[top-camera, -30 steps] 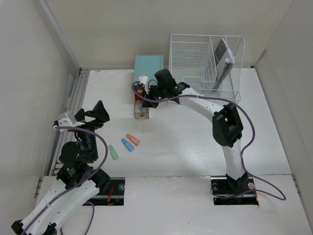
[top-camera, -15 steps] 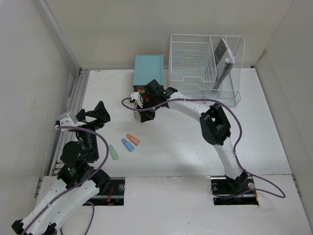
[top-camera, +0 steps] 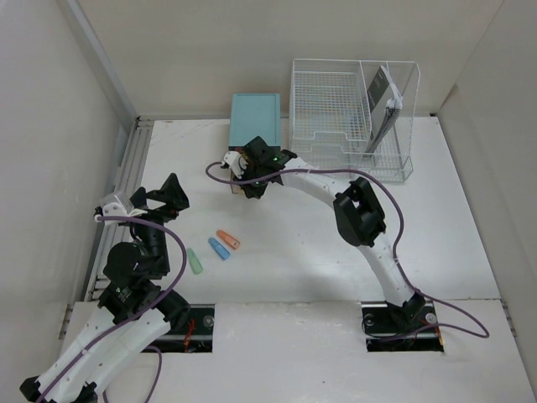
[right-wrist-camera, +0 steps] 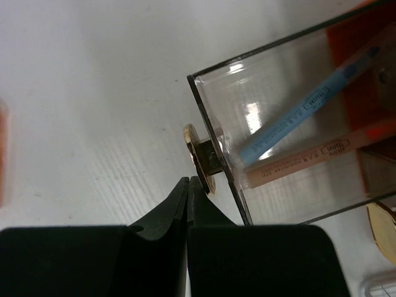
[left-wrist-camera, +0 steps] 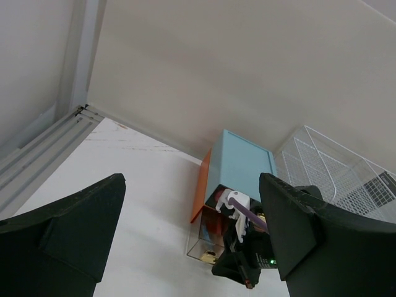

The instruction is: Organize the desk

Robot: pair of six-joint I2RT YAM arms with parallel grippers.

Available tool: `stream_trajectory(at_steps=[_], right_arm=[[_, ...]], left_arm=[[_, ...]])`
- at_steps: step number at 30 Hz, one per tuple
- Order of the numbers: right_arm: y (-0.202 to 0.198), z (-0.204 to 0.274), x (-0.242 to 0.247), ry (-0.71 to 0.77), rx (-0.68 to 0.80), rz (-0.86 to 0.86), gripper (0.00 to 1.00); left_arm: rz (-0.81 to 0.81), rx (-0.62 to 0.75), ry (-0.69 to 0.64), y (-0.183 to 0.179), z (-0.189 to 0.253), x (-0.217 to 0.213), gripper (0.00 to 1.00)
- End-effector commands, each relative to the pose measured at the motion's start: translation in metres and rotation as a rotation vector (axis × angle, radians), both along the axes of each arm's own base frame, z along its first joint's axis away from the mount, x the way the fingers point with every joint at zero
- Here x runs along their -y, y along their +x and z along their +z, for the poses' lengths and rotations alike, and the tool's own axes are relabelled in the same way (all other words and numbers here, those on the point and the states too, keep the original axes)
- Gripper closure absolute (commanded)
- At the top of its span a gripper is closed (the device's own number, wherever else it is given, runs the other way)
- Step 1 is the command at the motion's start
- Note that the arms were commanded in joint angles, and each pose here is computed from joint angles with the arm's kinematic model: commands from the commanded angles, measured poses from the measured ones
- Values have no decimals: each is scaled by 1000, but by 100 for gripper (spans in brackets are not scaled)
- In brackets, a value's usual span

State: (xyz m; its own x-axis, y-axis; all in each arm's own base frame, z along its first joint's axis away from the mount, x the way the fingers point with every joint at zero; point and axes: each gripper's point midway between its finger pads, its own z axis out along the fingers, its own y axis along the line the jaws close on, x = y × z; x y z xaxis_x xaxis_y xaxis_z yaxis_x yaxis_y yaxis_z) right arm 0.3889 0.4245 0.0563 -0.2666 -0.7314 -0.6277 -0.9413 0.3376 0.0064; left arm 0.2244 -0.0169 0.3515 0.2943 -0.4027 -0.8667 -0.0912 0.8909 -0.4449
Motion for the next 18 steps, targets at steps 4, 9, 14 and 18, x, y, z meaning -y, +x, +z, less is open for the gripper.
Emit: stream_trajectory(at_steps=[4, 9, 14, 18], right_arm=[[38, 33, -9, 41, 155, -142, 100], [51, 36, -11, 51, 211, -174, 100], [69, 46, -15, 87, 286, -225, 100], [80, 57, -15, 102, 337, -259, 100]], left_arm=[[12, 22, -16, -1, 5, -3, 13], [12, 22, -16, -1, 5, -3, 13], [12, 22, -16, -1, 5, -3, 13], [12, 22, -16, -1, 5, -3, 13]])
